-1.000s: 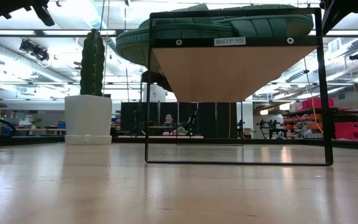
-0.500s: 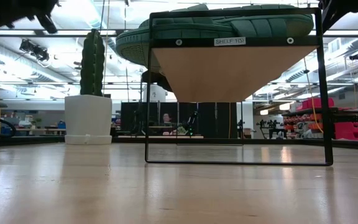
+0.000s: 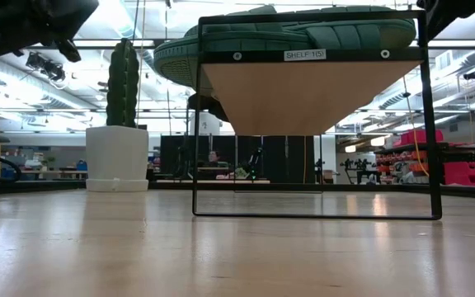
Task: Pick and place slides into the shelf
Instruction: Return to Home Position
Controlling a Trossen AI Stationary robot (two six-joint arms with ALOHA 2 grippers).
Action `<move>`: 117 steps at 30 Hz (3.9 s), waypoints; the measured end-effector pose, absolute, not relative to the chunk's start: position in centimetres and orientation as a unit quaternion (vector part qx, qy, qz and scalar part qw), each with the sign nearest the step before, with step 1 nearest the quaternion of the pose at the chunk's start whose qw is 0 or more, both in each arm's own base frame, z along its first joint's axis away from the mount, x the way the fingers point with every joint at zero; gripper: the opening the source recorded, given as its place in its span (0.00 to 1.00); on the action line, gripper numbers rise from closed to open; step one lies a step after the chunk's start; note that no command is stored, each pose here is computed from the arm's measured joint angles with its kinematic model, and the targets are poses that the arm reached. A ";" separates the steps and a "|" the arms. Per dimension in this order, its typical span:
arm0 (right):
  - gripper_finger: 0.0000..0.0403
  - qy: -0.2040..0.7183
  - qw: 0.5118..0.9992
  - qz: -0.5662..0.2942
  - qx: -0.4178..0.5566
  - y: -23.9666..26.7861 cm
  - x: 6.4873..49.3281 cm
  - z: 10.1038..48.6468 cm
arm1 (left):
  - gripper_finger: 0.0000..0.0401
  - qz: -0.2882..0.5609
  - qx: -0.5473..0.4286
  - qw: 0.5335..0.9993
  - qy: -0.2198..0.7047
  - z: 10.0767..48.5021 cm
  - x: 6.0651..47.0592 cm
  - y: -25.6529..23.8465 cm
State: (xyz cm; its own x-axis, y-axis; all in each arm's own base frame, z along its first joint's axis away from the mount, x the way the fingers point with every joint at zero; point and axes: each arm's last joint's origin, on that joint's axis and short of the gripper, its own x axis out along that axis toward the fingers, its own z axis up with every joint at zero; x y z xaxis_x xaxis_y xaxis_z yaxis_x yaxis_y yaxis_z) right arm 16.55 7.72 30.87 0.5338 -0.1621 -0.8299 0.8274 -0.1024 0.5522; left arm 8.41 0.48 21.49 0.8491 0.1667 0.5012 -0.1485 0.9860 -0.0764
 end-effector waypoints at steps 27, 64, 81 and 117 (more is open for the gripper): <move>0.00 0.122 0.830 -0.192 0.509 8.5 19.8 30.8 | 0.04 0.094 -0.109 0.967 -0.210 20.3 8.9 0.7; 0.00 -0.034 0.906 -0.135 0.400 0.9 10.9 24.8 | 0.02 0.144 -0.171 0.960 -0.168 19.3 9.2 1.0; 0.00 -0.079 0.913 -0.105 0.387 -0.7 10.0 21.7 | 0.03 0.157 -0.172 0.959 -0.162 19.1 9.3 1.0; 0.00 -0.107 0.988 0.005 0.115 0.0 10.2 21.4 | 0.09 0.157 -0.171 0.960 -0.160 19.1 9.3 1.0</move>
State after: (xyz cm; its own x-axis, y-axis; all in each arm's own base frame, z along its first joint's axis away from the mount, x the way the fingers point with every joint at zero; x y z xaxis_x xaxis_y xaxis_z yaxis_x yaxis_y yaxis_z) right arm 10.22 -0.03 21.40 0.9770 -0.0157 0.2125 -0.0337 0.9733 0.2270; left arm 9.27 1.04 19.09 0.8998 0.3556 0.2527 -0.2464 0.8923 -0.3782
